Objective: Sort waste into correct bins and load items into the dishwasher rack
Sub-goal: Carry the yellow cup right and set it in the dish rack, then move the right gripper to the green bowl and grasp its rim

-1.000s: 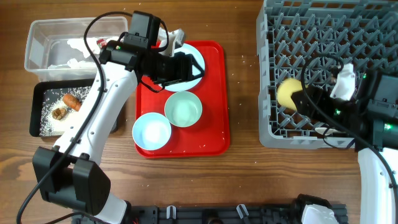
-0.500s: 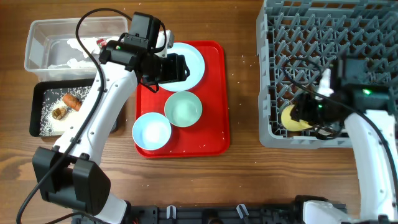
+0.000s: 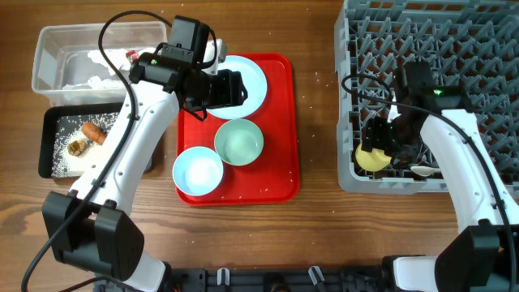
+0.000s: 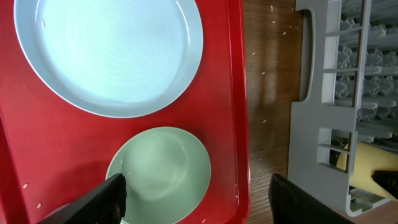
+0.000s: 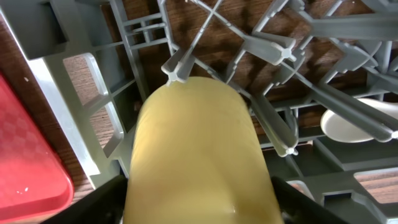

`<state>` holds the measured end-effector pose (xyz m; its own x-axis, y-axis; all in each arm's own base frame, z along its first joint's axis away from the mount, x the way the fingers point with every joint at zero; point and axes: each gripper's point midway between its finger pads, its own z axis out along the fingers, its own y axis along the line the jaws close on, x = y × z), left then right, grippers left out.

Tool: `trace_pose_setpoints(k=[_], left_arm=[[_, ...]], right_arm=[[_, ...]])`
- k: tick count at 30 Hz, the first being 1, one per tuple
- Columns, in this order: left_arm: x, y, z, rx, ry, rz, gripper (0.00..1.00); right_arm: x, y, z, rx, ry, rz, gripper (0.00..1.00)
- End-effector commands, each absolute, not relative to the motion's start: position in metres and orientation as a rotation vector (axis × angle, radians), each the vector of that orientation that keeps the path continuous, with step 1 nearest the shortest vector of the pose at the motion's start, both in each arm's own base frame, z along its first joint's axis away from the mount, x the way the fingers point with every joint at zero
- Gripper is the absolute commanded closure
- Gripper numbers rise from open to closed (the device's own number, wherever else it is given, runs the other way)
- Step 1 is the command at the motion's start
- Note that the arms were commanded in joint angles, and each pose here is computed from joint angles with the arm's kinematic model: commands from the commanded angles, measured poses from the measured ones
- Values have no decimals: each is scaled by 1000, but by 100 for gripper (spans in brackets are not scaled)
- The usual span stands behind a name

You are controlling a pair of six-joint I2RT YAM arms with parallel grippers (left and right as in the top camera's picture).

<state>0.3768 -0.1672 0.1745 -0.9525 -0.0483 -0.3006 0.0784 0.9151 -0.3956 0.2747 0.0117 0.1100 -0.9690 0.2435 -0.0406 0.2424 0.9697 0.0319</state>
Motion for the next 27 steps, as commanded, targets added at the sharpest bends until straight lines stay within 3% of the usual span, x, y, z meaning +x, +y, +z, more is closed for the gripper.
trace_pose_setpoints(k=[1, 7, 12, 18, 21, 24, 27], left_arm=[[379, -164, 184, 31, 2742, -579, 25], [379, -164, 184, 31, 2742, -579, 23], [383, -155, 188, -7, 2725, -577, 23], [387, -99, 237, -217, 2579, -569, 22], [379, -60, 271, -313, 2469, -538, 15], [369, -22, 290, -420, 2398, -495, 2], [360, 9, 286, -537, 2399, -452, 0]], right_arm=[[283, 10, 122, 388, 3036, 21, 18], [294, 11, 163, 334, 2955, 48, 15], [298, 45, 187, 146, 2880, 314, 16], [306, 108, 205, -34, 2776, 504, 20], [317, 151, 212, -111, 2695, 555, 22], [329, 178, 207, -88, 2653, 495, 30], [340, 218, 186, -128, 2650, 493, 36]])
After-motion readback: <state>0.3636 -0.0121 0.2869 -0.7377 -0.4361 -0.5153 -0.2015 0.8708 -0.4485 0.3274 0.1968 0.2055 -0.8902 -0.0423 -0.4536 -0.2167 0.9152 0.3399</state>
